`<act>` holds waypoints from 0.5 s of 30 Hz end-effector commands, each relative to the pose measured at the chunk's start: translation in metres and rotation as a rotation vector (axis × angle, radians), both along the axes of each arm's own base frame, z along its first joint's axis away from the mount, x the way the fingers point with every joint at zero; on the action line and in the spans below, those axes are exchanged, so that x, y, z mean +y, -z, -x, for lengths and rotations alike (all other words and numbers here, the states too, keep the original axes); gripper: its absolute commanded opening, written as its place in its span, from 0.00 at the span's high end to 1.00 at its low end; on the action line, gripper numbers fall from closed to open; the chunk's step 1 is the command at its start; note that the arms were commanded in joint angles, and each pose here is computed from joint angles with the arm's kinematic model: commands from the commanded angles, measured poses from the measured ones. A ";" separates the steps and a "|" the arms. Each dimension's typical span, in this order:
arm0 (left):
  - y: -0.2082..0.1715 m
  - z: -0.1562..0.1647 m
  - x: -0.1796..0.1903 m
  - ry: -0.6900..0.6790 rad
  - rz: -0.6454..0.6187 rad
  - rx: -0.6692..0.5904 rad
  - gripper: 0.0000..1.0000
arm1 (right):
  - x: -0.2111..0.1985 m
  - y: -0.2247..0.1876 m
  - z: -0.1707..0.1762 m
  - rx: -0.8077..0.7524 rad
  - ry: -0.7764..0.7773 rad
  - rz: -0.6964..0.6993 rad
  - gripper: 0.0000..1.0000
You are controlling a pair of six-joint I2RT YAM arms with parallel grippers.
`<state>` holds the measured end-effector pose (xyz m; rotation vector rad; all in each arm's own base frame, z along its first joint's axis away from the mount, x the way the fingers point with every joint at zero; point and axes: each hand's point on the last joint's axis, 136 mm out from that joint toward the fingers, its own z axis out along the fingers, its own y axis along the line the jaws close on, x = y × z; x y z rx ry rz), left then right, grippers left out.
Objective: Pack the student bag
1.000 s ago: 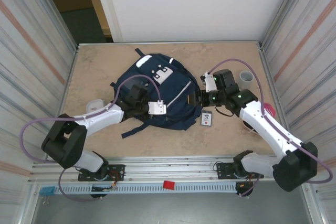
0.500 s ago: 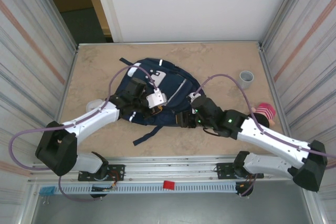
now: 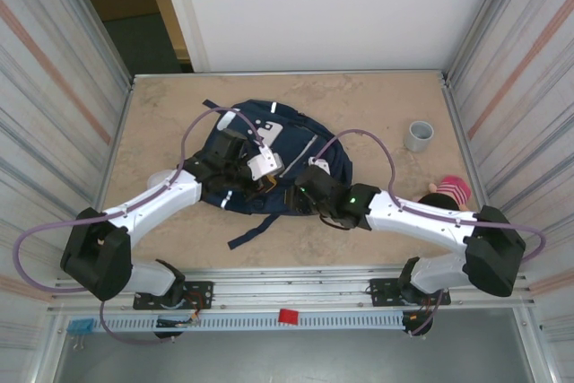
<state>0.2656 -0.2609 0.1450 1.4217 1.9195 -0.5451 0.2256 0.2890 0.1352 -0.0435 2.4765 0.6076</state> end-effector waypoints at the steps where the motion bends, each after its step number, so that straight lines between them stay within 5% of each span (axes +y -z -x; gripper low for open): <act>1: -0.039 0.000 -0.014 0.027 0.128 -0.027 1.00 | 0.012 -0.024 -0.023 -0.073 0.086 -0.083 0.56; 7: -0.039 0.000 -0.014 0.024 0.136 -0.027 1.00 | -0.006 -0.023 -0.032 -0.085 0.205 -0.037 0.81; 15: -0.031 -0.009 -0.003 -0.016 0.079 -0.053 1.00 | -0.050 -0.021 -0.027 -0.094 0.306 0.103 0.98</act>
